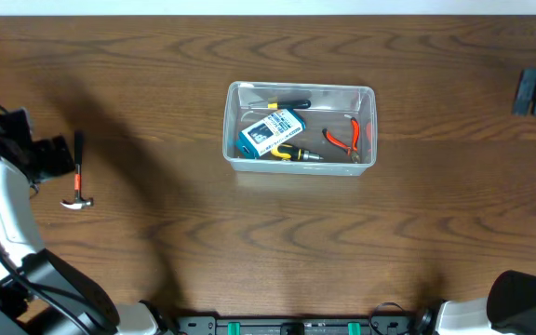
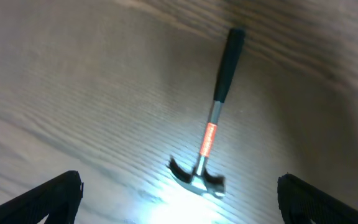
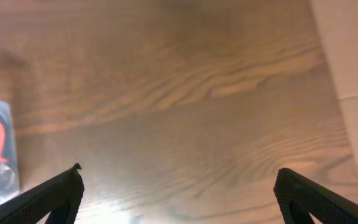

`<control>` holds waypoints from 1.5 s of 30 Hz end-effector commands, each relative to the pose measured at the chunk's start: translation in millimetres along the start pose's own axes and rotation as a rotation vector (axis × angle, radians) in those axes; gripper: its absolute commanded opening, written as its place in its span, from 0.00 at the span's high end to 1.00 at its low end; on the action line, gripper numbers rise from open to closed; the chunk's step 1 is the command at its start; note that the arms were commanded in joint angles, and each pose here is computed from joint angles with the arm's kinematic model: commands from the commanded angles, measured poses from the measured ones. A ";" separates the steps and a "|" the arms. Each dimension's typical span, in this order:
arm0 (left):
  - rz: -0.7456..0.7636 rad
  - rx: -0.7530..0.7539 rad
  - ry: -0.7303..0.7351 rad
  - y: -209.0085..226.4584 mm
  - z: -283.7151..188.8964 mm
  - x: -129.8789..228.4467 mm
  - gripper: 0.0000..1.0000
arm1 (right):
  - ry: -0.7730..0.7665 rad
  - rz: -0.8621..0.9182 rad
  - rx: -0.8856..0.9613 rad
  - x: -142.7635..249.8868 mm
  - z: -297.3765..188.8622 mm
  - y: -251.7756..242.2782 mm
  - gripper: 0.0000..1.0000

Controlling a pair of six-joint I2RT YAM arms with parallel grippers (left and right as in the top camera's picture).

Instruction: Pack container

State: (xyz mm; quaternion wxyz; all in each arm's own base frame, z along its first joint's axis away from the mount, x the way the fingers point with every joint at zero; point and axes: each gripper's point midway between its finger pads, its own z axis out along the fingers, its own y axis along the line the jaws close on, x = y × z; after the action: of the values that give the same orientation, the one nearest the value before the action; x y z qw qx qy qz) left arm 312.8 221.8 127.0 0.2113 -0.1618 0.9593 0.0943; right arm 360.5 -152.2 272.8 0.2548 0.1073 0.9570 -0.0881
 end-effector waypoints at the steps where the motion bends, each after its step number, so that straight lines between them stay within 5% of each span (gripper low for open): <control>1: 0.151 0.028 0.034 -6.0 16.0 10.7 0.02 | 0.047 0.016 -0.014 15.2 17.3 2.7 0.01; 7: 0.299 0.106 0.091 -17.7 54.5 20.8 0.02 | 0.099 0.015 -0.023 33.6 41.0 6.7 0.01; 40: 0.289 0.145 0.347 -38.9 124.1 67.5 0.00 | 0.147 -0.015 -0.049 45.0 42.1 21.7 0.01; 45: 0.294 0.112 0.347 -33.1 126.1 66.1 0.10 | 0.168 -0.015 -0.052 50.1 41.2 22.4 0.01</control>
State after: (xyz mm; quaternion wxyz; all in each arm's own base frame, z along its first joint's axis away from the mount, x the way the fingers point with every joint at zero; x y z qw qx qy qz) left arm 322.9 197.8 -1.6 0.0656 -0.0144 0.9974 0.0276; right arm 344.4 -136.1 210.1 0.1779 0.0975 0.9773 -0.0604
